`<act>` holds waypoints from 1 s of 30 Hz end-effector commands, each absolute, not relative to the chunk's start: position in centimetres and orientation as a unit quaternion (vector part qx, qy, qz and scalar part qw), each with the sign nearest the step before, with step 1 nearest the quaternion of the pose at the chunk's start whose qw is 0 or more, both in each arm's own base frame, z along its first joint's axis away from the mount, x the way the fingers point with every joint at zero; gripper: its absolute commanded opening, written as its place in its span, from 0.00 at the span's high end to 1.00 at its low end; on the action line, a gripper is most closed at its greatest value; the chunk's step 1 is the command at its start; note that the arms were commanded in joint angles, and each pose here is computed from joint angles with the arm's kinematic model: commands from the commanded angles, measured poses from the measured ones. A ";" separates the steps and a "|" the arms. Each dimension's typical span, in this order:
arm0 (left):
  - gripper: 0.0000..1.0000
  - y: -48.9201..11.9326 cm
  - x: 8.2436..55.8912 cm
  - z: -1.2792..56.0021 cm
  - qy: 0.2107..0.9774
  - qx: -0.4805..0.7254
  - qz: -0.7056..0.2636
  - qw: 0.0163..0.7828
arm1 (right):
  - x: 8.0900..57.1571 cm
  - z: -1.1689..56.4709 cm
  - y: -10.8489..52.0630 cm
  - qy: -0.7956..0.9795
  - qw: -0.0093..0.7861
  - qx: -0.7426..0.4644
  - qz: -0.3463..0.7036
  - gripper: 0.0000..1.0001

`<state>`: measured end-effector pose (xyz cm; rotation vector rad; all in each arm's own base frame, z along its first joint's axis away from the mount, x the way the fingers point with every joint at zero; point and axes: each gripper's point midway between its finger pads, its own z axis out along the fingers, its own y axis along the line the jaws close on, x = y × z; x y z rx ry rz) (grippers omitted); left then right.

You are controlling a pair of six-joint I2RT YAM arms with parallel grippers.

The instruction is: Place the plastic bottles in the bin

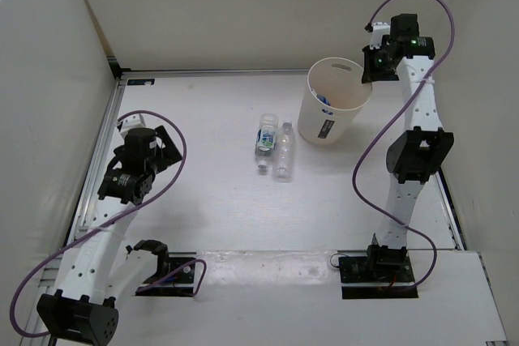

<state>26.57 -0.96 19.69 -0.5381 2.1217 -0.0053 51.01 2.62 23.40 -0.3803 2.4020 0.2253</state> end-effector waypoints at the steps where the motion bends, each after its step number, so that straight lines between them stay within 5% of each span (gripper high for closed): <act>1: 0.00 -0.8 26.9 20.1 0.856 -0.226 -0.004 0.465 | 49.5 24.6 2.0 0.928 0.336 -0.145 0.074 0.94; 4: 0.00 -1.0 27.1 19.9 0.856 -0.227 -0.007 0.464 | 48.6 25.5 1.4 0.930 0.336 -0.141 0.054 1.00; 16: 0.00 -2.6 30.3 21.4 0.849 -0.209 -0.040 0.483 | 44.0 25.2 0.6 0.943 0.282 -0.172 0.042 1.00; 27: 0.00 -8.5 34.7 24.1 0.878 -0.069 -0.099 0.464 | 38.7 23.7 2.4 0.947 0.232 -0.204 0.090 1.00; 30: 0.00 -10.5 35.4 24.4 0.871 -0.038 -0.118 0.475 | 38.3 23.7 2.4 0.947 0.229 -0.204 0.090 0.84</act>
